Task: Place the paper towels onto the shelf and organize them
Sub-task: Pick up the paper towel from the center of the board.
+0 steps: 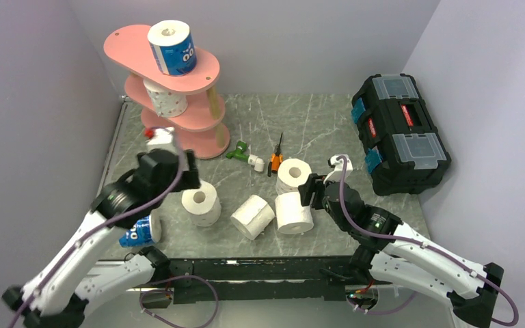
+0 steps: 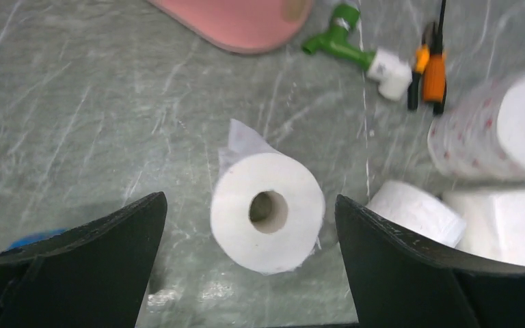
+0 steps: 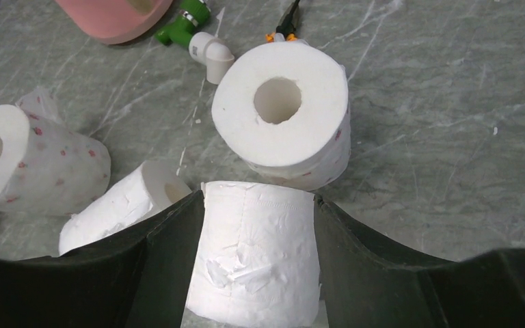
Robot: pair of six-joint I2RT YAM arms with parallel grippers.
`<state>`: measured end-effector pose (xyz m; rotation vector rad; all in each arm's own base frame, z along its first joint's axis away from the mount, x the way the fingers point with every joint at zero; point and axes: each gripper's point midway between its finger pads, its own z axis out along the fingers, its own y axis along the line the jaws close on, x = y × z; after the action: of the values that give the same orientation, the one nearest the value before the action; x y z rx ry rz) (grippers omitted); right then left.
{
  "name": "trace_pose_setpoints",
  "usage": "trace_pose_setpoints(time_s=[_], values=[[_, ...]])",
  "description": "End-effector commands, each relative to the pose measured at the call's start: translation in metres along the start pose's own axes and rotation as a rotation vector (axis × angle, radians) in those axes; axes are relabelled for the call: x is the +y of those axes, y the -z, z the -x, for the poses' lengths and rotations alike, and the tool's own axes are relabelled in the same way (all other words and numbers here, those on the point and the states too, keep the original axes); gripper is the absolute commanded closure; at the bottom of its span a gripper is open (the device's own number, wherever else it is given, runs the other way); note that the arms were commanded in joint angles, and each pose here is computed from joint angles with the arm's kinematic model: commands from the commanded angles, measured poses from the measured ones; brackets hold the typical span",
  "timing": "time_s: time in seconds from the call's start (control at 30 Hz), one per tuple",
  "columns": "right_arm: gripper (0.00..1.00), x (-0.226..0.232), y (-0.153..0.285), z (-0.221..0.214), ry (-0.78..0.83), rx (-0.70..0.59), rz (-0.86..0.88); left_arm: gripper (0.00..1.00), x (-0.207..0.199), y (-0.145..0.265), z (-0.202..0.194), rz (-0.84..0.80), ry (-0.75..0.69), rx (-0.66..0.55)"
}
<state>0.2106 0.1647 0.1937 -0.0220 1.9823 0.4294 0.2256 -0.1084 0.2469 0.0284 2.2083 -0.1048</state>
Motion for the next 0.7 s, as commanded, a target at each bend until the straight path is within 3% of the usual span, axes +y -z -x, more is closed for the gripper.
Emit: trace_pose_setpoints(time_s=[0.0, 0.13, 0.47, 0.67], values=[[0.37, -0.001, -0.001, 0.003, -0.031, -0.028, -0.009, 0.01, 0.028, 0.002, -0.006, 0.031, 0.314, -0.095], [0.37, -0.004, -0.003, 0.001, -0.029, -0.025, -0.021, 0.05, 0.045, -0.001, -0.029, 0.088, 0.52, -0.082], [0.36, -0.005, -0.007, -0.003, -0.029, -0.017, -0.036, 0.01, 0.047, -0.018, -0.081, 0.285, 0.699, 0.215], [0.36, -0.004, -0.009, -0.004, -0.023, -0.01, -0.041, 0.02, 0.039, -0.029, -0.107, 0.307, 0.702, 0.328]])
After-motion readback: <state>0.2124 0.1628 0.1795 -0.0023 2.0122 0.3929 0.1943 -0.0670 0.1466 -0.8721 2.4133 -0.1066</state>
